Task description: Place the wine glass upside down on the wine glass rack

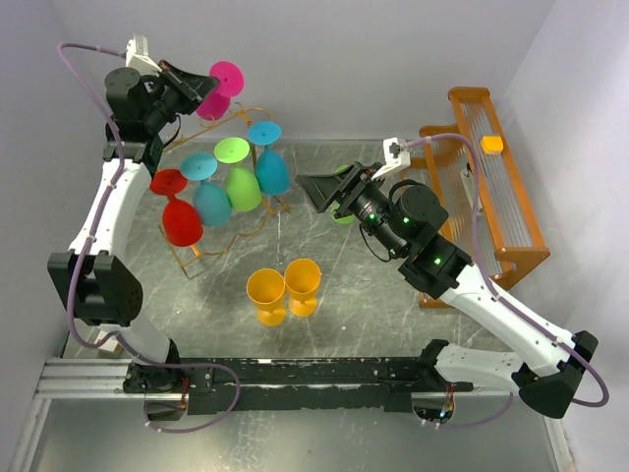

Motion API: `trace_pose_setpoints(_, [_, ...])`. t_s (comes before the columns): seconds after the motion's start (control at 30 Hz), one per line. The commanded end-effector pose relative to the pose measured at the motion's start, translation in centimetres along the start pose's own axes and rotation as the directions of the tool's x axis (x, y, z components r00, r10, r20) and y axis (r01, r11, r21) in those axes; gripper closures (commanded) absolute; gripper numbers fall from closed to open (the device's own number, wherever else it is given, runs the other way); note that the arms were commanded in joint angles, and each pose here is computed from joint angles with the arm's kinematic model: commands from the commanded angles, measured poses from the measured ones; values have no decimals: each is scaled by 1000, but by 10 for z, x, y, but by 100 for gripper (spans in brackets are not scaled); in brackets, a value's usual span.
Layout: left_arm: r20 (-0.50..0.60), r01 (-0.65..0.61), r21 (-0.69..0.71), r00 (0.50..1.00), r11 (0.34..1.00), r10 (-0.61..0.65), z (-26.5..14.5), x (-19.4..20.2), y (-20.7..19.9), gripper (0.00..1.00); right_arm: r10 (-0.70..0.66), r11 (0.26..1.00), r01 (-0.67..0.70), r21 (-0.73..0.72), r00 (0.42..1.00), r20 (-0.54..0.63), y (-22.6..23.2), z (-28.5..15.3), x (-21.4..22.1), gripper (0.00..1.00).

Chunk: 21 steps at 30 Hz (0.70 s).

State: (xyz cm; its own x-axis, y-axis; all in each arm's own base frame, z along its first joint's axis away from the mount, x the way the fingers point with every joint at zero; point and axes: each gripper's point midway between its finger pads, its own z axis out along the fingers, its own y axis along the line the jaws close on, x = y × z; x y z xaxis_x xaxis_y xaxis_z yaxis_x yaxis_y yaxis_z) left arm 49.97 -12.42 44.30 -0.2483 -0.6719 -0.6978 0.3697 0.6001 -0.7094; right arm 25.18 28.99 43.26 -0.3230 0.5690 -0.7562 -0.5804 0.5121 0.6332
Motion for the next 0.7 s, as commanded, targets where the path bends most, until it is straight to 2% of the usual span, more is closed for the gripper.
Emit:
trace_pose_setpoints(0.0, [-42,59,115,998,992,-54,6,2,-18,93,13,1000,-13,15,1000,-7,-4,-3,2,34])
trace_pose_setpoints(0.3, [-120,115,61,987,991,-107,8,24,1,93,28,999,-27,32,999,-18,-8,-5,7,34])
trace_pose_setpoints(0.67, [-155,129,-24,979,991,-131,3,38,19,93,48,998,-47,35,998,-33,-10,-5,12,35])
